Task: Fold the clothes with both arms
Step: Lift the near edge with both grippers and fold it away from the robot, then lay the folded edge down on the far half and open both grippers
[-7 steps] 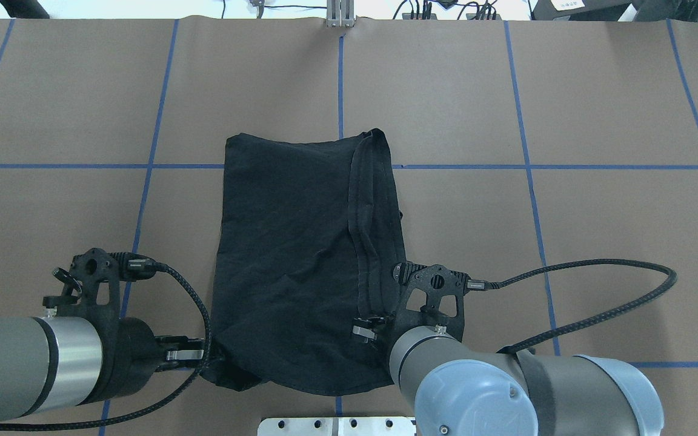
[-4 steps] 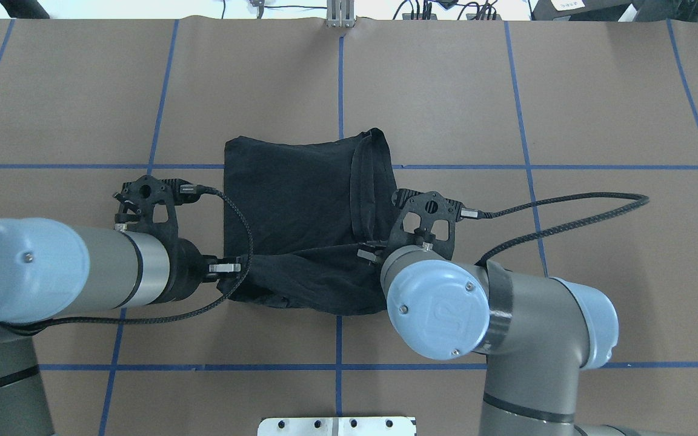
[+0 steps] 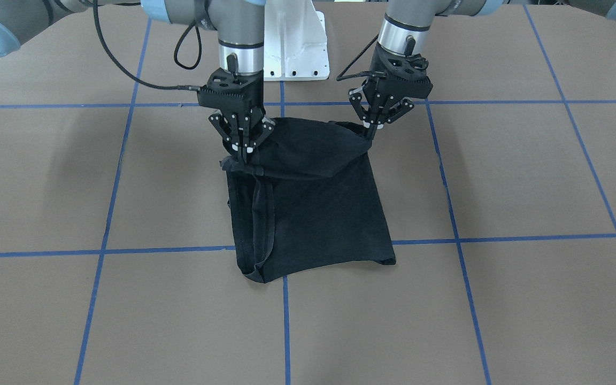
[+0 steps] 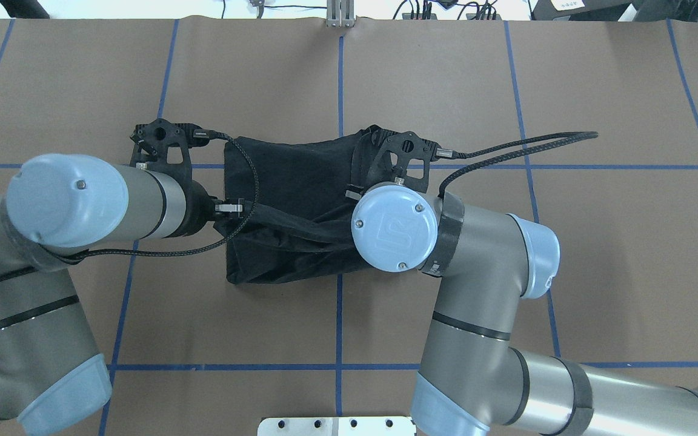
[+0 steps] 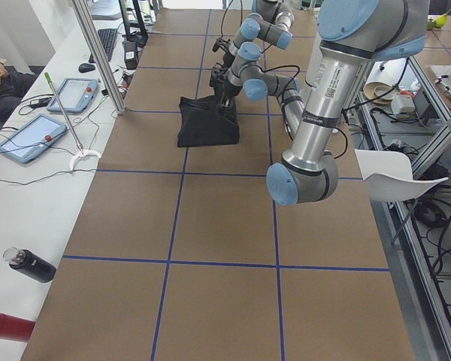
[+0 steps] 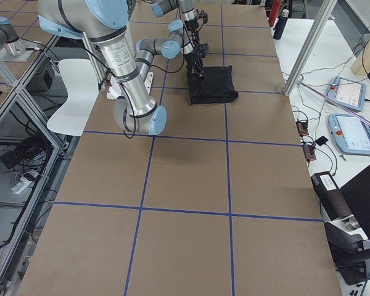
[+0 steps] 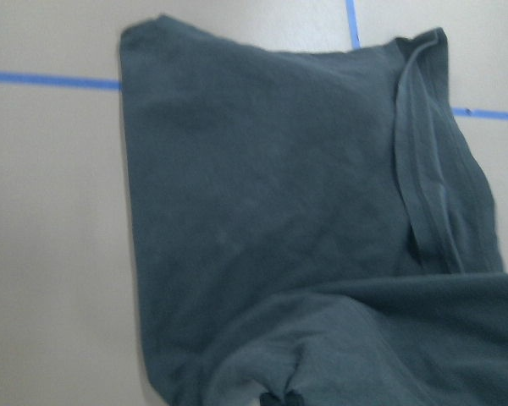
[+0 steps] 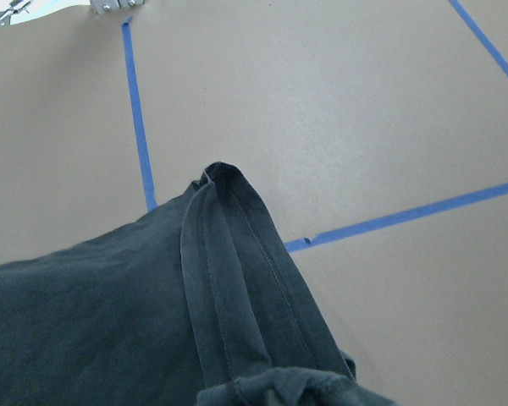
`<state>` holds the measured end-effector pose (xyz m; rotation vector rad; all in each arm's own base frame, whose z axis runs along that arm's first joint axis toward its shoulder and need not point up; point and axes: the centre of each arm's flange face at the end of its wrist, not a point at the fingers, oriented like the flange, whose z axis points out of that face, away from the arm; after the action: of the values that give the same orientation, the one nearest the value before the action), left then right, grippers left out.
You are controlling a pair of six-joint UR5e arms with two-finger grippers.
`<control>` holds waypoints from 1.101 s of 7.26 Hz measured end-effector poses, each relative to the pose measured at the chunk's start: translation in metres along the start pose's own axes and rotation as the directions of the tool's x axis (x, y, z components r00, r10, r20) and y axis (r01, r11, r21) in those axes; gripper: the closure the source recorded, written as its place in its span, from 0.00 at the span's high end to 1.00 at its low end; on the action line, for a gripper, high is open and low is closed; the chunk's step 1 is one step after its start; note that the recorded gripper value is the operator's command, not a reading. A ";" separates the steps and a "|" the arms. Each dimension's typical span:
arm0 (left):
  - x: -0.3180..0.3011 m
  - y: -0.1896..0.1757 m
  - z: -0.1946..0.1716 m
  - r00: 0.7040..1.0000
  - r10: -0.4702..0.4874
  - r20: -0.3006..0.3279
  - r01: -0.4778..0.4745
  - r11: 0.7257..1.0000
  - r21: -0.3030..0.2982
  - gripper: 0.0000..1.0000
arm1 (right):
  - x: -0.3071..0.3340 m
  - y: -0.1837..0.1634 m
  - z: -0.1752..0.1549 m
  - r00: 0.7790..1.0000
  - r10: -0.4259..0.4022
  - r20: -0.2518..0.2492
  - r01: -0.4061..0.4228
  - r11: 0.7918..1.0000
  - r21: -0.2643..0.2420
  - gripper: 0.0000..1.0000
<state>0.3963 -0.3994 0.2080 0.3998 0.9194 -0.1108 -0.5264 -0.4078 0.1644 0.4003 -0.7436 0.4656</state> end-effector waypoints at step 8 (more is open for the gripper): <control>-0.020 -0.107 0.104 0.989 0.072 0.128 -0.084 0.992 0.093 0.75 | -0.054 -0.068 0.093 0.999 -0.027 -0.031 0.028 0.999 0.034 0.77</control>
<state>0.4344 -0.5394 0.2491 0.5141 0.7759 -0.1086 -0.5758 -0.5246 0.1750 0.4339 -0.7007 0.4585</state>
